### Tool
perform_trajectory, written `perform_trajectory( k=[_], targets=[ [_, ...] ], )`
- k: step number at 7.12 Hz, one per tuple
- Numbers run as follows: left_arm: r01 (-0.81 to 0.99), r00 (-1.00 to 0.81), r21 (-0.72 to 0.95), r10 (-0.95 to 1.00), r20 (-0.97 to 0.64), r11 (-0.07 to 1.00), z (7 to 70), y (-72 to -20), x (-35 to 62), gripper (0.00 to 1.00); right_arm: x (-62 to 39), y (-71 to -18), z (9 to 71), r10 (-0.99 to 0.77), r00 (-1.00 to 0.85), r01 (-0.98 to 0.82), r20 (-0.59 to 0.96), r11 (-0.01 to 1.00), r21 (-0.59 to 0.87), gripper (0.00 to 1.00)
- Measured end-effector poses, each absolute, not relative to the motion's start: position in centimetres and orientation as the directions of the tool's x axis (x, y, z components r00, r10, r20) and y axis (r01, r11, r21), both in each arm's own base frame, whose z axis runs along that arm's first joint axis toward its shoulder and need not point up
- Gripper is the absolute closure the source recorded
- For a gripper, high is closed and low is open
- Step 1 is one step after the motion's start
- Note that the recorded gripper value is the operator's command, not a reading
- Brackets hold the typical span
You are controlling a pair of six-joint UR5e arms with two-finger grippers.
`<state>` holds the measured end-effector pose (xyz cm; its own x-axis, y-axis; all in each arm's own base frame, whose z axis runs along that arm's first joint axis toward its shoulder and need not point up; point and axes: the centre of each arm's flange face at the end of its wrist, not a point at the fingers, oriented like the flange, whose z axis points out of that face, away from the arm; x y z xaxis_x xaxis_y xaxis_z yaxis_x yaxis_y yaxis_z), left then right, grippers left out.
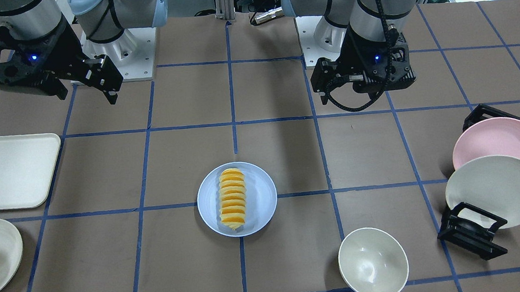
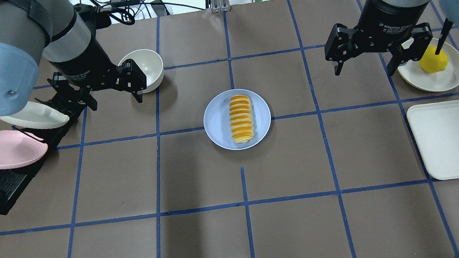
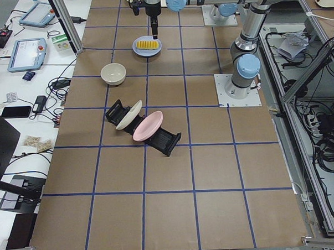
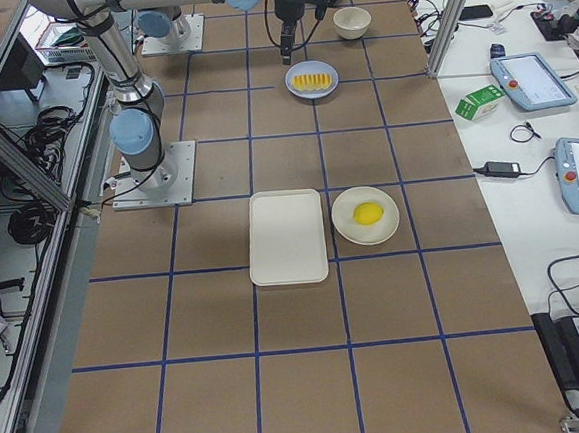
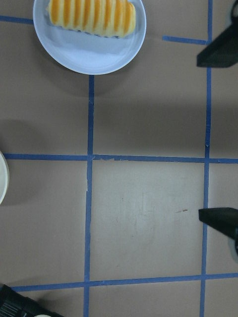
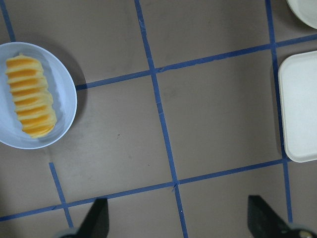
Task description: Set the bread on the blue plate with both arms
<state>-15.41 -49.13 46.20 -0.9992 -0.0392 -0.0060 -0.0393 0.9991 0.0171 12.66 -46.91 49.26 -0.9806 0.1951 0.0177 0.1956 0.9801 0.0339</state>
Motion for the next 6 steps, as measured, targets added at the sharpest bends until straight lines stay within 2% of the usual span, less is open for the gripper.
perform_trajectory(
  k=[6],
  targets=[
    [-0.039, -0.999, 0.018, -0.039, -0.005, 0.999, 46.22, -49.07, -15.42, 0.00, 12.69, -46.98, 49.30, 0.197, -0.980, 0.197, 0.014, 0.980, 0.033, 0.00]
  ],
)
